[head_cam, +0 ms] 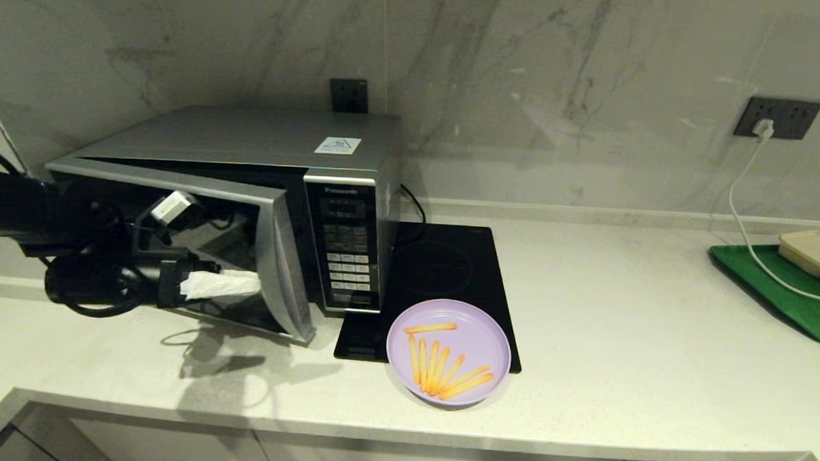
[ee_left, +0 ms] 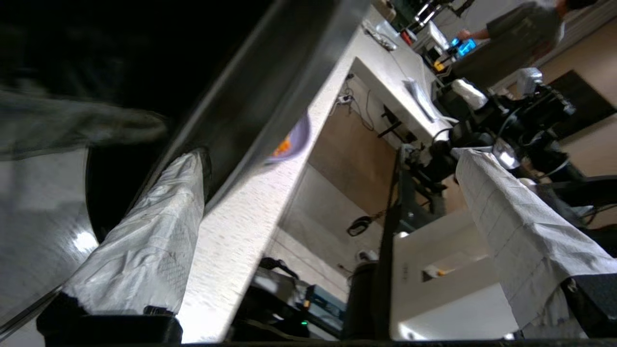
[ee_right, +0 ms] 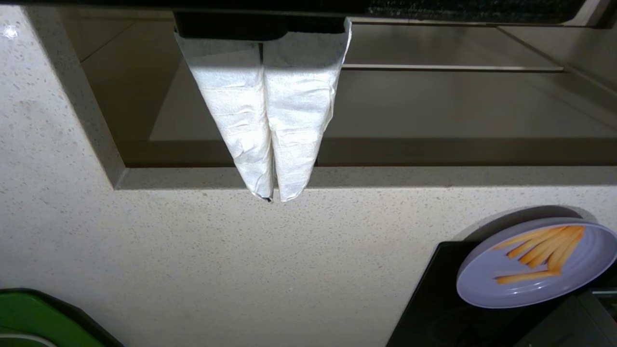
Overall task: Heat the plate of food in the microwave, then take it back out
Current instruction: Open the microwave oven
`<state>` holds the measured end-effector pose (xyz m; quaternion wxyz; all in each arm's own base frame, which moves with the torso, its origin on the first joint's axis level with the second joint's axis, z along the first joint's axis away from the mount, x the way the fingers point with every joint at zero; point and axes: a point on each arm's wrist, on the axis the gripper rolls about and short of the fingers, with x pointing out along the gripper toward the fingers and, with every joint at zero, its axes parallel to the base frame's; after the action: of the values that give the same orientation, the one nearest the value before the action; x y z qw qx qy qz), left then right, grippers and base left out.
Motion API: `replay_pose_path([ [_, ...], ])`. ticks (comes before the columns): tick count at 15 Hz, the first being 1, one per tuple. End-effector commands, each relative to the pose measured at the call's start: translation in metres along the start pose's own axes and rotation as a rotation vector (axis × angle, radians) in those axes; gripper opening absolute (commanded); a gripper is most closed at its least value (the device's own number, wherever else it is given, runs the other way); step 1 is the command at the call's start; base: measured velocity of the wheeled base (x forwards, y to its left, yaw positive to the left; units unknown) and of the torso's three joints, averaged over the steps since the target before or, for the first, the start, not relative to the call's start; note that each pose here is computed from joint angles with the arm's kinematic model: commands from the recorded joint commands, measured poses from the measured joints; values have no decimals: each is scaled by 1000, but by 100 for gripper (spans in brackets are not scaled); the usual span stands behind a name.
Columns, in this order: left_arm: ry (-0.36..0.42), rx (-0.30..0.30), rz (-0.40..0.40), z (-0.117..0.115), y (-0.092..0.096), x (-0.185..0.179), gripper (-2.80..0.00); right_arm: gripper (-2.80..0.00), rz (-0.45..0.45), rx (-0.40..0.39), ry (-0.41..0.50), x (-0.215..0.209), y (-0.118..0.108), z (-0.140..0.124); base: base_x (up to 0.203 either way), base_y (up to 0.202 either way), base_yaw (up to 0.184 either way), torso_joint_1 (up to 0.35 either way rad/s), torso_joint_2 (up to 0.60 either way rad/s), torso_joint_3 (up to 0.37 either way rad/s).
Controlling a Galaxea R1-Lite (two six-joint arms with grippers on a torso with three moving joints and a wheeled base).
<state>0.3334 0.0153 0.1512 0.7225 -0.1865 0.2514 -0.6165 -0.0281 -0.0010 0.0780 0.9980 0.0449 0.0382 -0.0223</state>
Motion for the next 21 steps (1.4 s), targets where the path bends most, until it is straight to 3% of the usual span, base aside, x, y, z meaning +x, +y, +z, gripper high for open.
replay_pose_path([
  [1,-23,3,33,-9,-33,-14,0,-280,0,0,1,0,0,0,0,0,0,0,0,0],
  [4,-37,-61,101,-33,-61,-32,0,-280,0,0,1,0,0,0,0,0,0,0,0,0],
  [6,3,-82,207,-55,-68,-46,0,-280,0,0,1,0,0,0,0,0,0,0,0,0],
  [10,45,46,525,-82,-57,-89,0,-280,0,0,0,0,0,0,0,0,0,0,0,0],
  [13,83,90,753,-102,-29,-126,0,-280,0,0,1,0,0,0,0,0,0,0,0,0],
  [15,95,122,849,-107,-19,-142,0,-280,0,0,0,0,0,0,0,0,0,0,0,0],
  [17,92,174,920,-101,-26,-151,0,-280,0,0,0,0,0,0,0,0,0,0,0,0],
  [21,74,289,1072,-79,-76,-161,0,-280,0,0,0,0,0,0,0,0,0,0,0,0],
])
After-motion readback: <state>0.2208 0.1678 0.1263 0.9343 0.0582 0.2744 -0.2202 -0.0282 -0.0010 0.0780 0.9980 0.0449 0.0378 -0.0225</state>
